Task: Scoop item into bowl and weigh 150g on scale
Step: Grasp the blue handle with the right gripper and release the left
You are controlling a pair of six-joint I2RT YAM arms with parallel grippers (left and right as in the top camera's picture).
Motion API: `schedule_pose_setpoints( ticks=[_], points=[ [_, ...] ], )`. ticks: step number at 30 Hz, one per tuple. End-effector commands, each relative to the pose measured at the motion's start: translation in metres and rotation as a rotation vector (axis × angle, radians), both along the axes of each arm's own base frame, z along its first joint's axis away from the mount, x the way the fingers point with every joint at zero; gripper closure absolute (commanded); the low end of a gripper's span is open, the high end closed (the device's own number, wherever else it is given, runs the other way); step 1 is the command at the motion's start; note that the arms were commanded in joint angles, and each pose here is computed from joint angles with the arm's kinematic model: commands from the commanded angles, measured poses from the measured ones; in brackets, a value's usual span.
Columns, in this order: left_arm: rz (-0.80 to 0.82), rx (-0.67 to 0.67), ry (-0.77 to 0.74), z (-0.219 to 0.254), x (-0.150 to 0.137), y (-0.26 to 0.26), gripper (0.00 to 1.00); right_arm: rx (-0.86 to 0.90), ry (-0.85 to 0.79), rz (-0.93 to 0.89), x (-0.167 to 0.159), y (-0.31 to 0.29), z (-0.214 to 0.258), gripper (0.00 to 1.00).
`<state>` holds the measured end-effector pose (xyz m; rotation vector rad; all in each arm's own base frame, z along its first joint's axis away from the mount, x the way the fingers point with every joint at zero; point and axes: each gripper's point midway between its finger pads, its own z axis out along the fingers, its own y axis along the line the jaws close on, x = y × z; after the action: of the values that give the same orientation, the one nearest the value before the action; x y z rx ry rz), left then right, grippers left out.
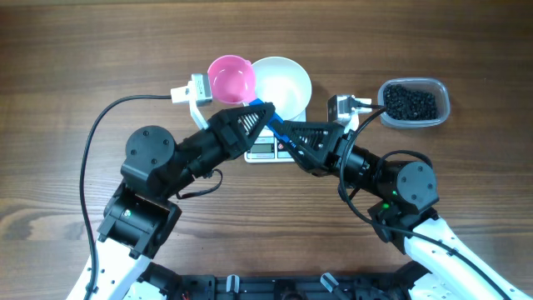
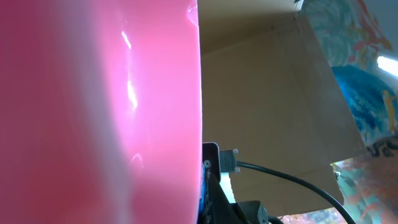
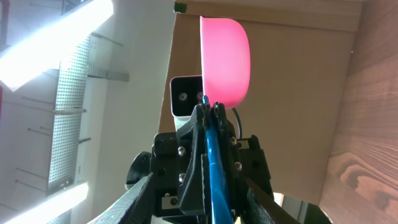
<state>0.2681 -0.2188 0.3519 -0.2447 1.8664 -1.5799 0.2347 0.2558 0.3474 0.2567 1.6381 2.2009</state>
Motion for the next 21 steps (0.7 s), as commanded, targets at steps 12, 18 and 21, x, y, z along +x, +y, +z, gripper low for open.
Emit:
schedule_pose_setpoints(
  ticks=[12, 18, 21],
  points=[
    [0.013, 0.000, 0.003, -0.001, -0.001, -0.007, 0.96, 0.024, 0.002, 0.015, -0.002, 0.001, 0.010, 0.57],
    [0.014, 0.000, 0.003, -0.001, -0.001, -0.008, 0.96, 0.013, 0.022, 0.014, 0.000, 0.002, 0.006, 0.59],
    [0.021, 0.000, 0.003, -0.001, 0.000, -0.007, 0.96, 0.001, 0.050, 0.006, 0.003, 0.003, 0.000, 0.62]
  ],
)
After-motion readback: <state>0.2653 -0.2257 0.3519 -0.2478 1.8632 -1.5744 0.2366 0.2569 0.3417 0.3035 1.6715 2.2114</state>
